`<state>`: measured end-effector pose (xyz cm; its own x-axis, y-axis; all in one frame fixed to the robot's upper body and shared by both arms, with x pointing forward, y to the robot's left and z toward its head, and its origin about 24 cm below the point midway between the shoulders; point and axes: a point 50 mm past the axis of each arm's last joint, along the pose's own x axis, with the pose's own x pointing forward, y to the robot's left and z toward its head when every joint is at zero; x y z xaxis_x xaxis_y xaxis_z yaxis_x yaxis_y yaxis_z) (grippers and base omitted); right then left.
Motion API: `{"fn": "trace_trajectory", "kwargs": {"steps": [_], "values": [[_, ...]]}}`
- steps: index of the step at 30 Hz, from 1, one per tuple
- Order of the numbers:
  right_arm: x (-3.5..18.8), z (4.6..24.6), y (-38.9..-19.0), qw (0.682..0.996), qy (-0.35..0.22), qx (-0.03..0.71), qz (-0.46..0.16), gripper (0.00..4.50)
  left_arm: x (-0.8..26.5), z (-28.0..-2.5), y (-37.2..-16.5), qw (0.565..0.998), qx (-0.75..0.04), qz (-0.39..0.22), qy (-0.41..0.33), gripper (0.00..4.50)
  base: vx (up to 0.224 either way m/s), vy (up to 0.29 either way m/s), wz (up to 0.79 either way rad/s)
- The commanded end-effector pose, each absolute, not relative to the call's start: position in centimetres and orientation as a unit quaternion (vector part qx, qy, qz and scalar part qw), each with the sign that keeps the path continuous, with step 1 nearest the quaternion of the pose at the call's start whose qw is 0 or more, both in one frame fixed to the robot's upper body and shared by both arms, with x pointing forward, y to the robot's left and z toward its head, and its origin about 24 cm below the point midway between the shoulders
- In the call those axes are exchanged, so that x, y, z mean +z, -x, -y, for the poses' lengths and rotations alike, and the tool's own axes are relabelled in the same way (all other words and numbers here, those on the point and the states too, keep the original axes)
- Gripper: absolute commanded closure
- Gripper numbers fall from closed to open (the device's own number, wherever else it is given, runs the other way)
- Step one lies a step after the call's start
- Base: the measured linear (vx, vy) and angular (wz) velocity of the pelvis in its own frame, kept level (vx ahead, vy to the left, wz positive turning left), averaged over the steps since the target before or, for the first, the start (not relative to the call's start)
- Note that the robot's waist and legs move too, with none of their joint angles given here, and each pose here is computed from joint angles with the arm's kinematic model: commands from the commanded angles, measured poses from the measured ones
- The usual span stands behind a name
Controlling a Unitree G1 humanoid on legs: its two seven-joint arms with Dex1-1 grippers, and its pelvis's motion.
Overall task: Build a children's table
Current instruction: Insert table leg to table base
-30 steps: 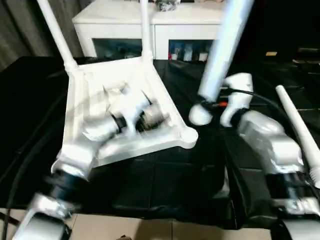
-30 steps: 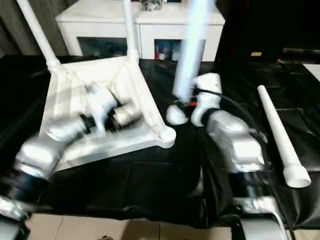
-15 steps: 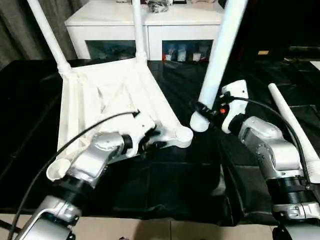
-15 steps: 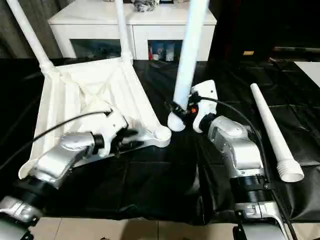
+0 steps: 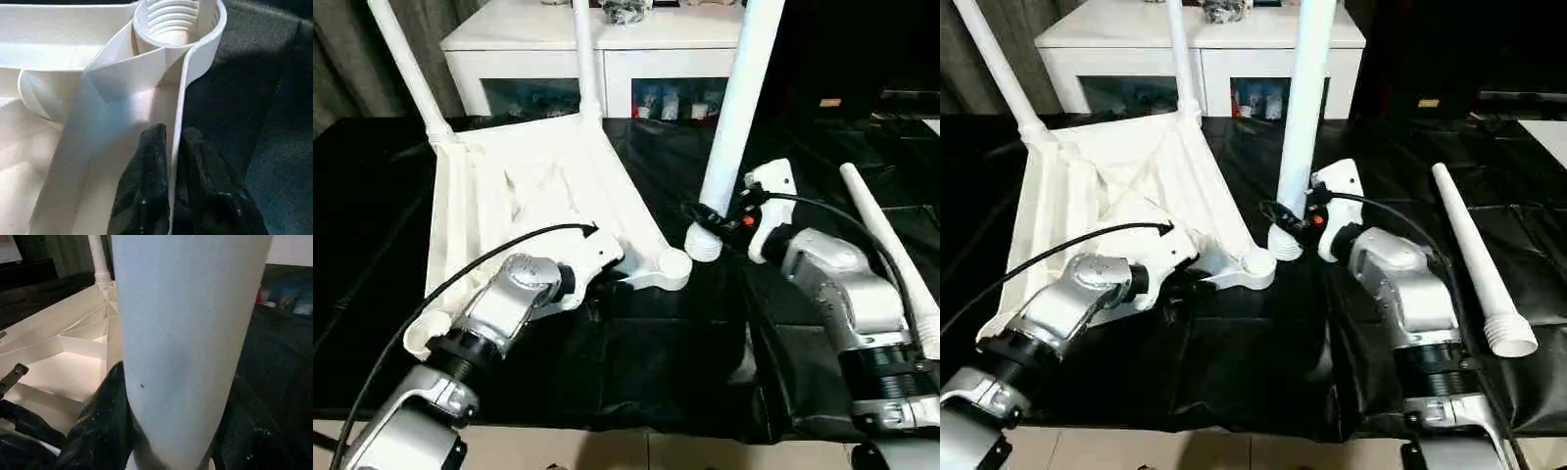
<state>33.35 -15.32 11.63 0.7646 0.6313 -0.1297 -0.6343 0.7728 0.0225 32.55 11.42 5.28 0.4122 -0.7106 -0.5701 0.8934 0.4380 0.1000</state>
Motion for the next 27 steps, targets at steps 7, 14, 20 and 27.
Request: {"fn": "trace_trajectory", "kwargs": {"steps": [7,14,20,27], "values": [[12.9,14.1,-33.1,0.922,-0.01,0.384,-0.056,2.66,5.0,-12.8,-31.3,0.782,-0.53,-0.256,-0.204,4.49,0.0,0.0,0.0],[11.9,11.9,-32.1,0.896,-0.033,0.437,-0.07,2.66,4.7,-13.2,-29.7,0.771,-0.555,-0.246,-0.193,4.5,0.0,0.0,0.0],[10.9,11.0,-32.0,0.884,-0.028,0.457,-0.097,2.66,4.9,-13.6,-29.8,0.779,-0.545,-0.235,-0.204,4.5,0.0,0.0,0.0],[9.7,11.2,-31.7,0.877,0.002,0.466,-0.12,2.66,5.2,-13.9,-29.5,0.771,-0.559,-0.22,-0.211,4.5,0.0,0.0,0.0]]}}
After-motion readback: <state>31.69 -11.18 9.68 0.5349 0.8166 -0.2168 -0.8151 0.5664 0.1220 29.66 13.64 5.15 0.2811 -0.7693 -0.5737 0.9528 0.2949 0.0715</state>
